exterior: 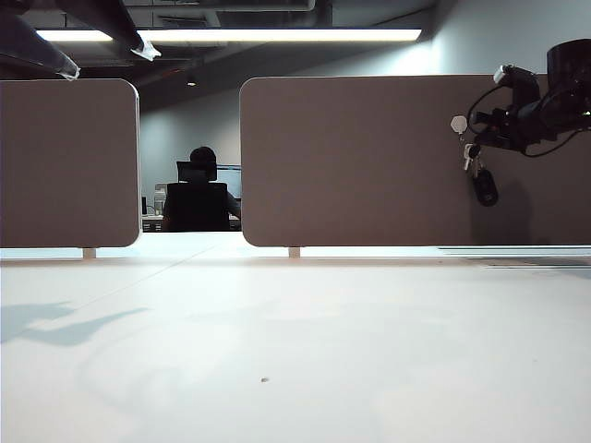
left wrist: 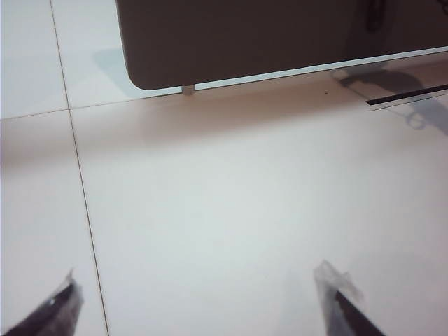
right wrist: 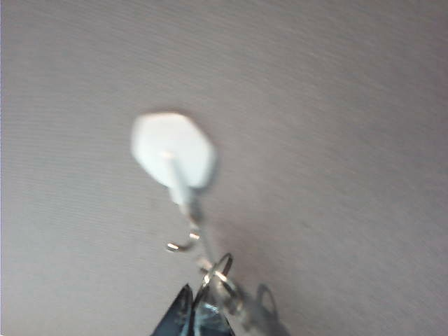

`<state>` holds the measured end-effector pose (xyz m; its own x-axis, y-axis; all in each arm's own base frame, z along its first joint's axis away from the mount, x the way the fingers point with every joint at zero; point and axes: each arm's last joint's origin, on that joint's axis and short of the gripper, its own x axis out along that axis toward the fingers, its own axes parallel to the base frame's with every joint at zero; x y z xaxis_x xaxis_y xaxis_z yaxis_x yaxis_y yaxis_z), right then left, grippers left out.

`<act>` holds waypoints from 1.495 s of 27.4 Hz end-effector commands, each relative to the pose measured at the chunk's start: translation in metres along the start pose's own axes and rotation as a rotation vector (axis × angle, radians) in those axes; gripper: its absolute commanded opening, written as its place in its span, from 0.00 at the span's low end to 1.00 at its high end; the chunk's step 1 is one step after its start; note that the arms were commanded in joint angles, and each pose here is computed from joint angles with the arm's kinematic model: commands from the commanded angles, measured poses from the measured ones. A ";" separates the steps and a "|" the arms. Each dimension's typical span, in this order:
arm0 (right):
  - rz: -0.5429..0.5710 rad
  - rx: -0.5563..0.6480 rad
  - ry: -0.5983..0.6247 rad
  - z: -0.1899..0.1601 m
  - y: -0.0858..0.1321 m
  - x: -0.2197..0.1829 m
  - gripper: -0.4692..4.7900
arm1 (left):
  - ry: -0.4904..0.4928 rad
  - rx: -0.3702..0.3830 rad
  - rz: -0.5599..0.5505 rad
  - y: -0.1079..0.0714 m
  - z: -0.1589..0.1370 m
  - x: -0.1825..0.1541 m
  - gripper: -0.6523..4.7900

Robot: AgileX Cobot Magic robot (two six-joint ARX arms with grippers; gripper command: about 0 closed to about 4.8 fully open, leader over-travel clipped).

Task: Hang the bunch of keys on the hook.

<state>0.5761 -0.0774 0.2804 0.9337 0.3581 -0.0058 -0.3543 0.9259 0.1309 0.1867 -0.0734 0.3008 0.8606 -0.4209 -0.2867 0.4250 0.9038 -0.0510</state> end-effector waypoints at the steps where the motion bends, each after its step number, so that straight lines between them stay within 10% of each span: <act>1: 0.003 0.009 -0.049 0.008 -0.005 -0.004 0.08 | -0.011 0.004 0.005 0.000 0.002 0.000 1.00; 11: 0.217 0.051 -0.017 0.020 0.020 -0.002 0.08 | -0.012 0.001 0.021 0.001 0.002 0.000 1.00; 41: 0.091 0.025 -0.041 0.006 0.011 0.004 0.08 | -0.121 0.062 -0.053 -0.006 0.025 0.008 1.00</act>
<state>0.5776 -0.0675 0.2789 0.9031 0.4293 0.0084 -0.4236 0.8878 0.1801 0.1934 -0.0789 0.3096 0.8616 -0.4501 -0.2347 0.4543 0.8900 -0.0392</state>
